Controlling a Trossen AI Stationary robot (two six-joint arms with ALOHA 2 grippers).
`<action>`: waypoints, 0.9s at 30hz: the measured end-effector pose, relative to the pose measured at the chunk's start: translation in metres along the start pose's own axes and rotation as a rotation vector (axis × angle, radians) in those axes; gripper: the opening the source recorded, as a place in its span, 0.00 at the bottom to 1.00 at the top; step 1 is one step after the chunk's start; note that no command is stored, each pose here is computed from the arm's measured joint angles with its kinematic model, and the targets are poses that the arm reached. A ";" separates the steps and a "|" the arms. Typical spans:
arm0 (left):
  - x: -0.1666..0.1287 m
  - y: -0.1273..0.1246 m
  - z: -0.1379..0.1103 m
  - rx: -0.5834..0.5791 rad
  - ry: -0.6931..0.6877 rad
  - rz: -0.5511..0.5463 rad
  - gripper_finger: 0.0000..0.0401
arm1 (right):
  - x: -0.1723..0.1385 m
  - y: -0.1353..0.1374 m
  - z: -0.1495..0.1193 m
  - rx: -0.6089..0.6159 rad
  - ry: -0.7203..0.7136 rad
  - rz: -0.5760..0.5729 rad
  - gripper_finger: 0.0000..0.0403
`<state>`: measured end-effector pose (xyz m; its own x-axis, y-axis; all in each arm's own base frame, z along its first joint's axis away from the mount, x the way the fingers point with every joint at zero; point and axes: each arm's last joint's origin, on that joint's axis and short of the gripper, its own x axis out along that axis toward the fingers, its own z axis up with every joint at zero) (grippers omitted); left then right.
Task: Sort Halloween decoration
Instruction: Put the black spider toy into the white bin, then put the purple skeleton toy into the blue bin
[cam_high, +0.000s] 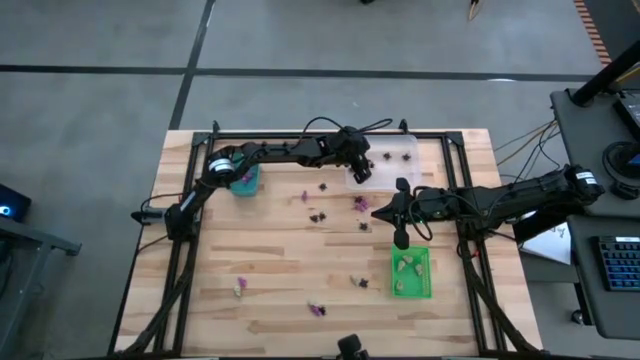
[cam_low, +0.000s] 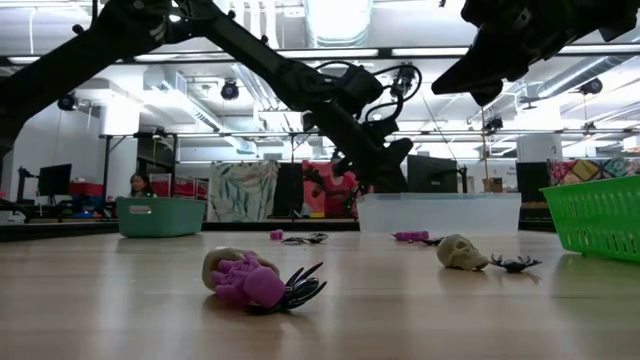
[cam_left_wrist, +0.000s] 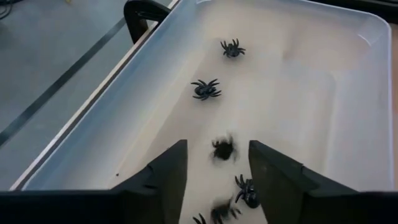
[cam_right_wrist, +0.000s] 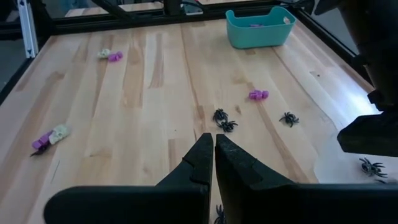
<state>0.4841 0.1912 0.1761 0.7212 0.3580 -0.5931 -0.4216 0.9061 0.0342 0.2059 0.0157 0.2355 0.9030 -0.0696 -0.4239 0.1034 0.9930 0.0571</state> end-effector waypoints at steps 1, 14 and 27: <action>-0.001 0.000 0.000 0.000 -0.001 0.000 0.40 | 0.000 0.000 0.000 0.003 0.000 0.000 0.02; -0.063 -0.014 0.040 0.069 -0.025 -0.031 0.46 | 0.000 0.000 0.000 0.100 0.000 0.006 0.02; -0.150 -0.052 0.026 0.171 0.036 -0.120 0.45 | -0.001 0.008 0.000 0.155 0.018 0.106 0.02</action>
<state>0.4116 0.0961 0.2841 0.7390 0.2401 -0.6294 -0.2327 0.9678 0.0960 0.2057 0.0238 0.2368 0.9047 0.0374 -0.4244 0.0728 0.9679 0.2405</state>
